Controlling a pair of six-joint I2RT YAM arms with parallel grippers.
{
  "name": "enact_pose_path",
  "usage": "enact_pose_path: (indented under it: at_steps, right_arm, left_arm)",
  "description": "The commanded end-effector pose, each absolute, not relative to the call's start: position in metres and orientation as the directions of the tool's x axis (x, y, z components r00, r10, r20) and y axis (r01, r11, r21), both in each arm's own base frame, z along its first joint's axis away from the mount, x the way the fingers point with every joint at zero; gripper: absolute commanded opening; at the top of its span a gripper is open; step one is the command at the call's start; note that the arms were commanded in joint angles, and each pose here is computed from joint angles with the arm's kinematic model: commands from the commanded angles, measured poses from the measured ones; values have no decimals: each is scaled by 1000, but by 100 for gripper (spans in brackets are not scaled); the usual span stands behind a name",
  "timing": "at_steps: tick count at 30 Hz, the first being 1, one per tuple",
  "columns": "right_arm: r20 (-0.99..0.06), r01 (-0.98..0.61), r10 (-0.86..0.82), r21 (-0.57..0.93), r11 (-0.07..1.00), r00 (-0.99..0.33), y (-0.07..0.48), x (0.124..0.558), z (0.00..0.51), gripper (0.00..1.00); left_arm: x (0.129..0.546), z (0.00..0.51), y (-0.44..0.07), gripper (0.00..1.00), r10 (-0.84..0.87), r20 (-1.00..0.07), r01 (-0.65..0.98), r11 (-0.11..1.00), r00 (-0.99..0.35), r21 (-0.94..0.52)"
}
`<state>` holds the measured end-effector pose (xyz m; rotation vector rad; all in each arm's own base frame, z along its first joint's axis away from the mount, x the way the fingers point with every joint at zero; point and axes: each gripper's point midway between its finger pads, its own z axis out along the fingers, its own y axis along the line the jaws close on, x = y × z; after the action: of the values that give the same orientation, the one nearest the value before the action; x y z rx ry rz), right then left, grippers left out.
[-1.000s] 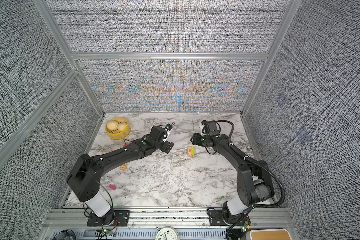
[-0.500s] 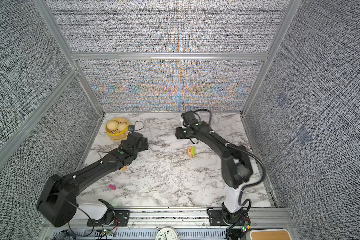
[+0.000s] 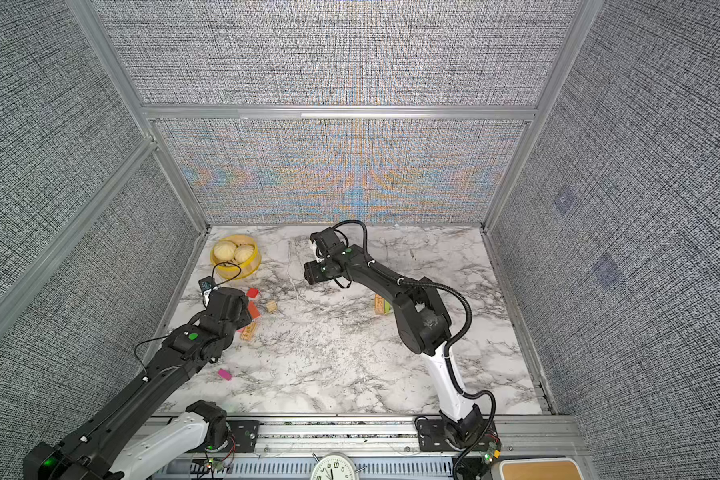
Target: Build the wood block tower
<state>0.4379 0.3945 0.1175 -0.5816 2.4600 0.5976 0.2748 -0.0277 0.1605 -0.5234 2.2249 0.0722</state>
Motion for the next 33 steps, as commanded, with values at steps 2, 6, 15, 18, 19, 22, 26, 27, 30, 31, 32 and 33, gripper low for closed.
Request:
enact_pose_path:
  at_steps: [2, 6, 15, 18, 19, 22, 26, 27, 30, 31, 32, 33]
  right_arm:
    - [-617, -533, -252, 325, 781, -745, 412, 441, 124, 69]
    - [-611, -557, -275, 335, 760, -742, 433, 436, 118, 70]
    - [-622, -620, -334, 320, 717, -708, 482, 417, 103, 70]
    - [-626, -633, -348, 312, 709, -698, 495, 411, 98, 70]
    - [-627, -638, -352, 310, 705, -694, 499, 408, 97, 70]
    - [-640, -653, -367, 288, 700, -675, 512, 403, 91, 70]
    - [-663, -672, -387, 242, 700, -641, 528, 400, 84, 69]
    - [-664, -673, -392, 231, 703, -637, 531, 400, 81, 69]
    - [-669, -672, -398, 207, 711, -628, 537, 401, 74, 69]
    - [-670, -672, -401, 201, 712, -625, 539, 400, 71, 69]
    - [-671, -671, -402, 194, 715, -623, 540, 399, 68, 69]
    - [-672, -672, -407, 184, 717, -618, 542, 398, 65, 69]
  left_arm:
    - [269, 148, -27, 63, -380, -684, -397, 907, -622, -142]
    - [261, 133, -23, 59, -426, -613, -429, 890, -666, -152]
    - [242, 153, -14, 61, -482, -625, -456, 863, -614, -218]
    - [236, 166, -13, 66, -478, -631, -443, 867, -611, -227]
    - [233, 170, -12, 67, -477, -634, -440, 868, -609, -230]
    - [227, 184, -11, 67, -473, -646, -426, 871, -599, -243]
    - [221, 200, -12, 68, -467, -655, -399, 878, -594, -264]
    - [218, 203, -12, 68, -464, -656, -395, 880, -595, -264]
    - [213, 211, -11, 68, -457, -662, -386, 884, -594, -264]
    - [211, 213, -10, 68, -455, -665, -384, 885, -592, -264]
    - [209, 215, -9, 68, -455, -668, -382, 885, -589, -267]
    - [208, 217, -9, 68, -455, -670, -381, 885, -587, -268]
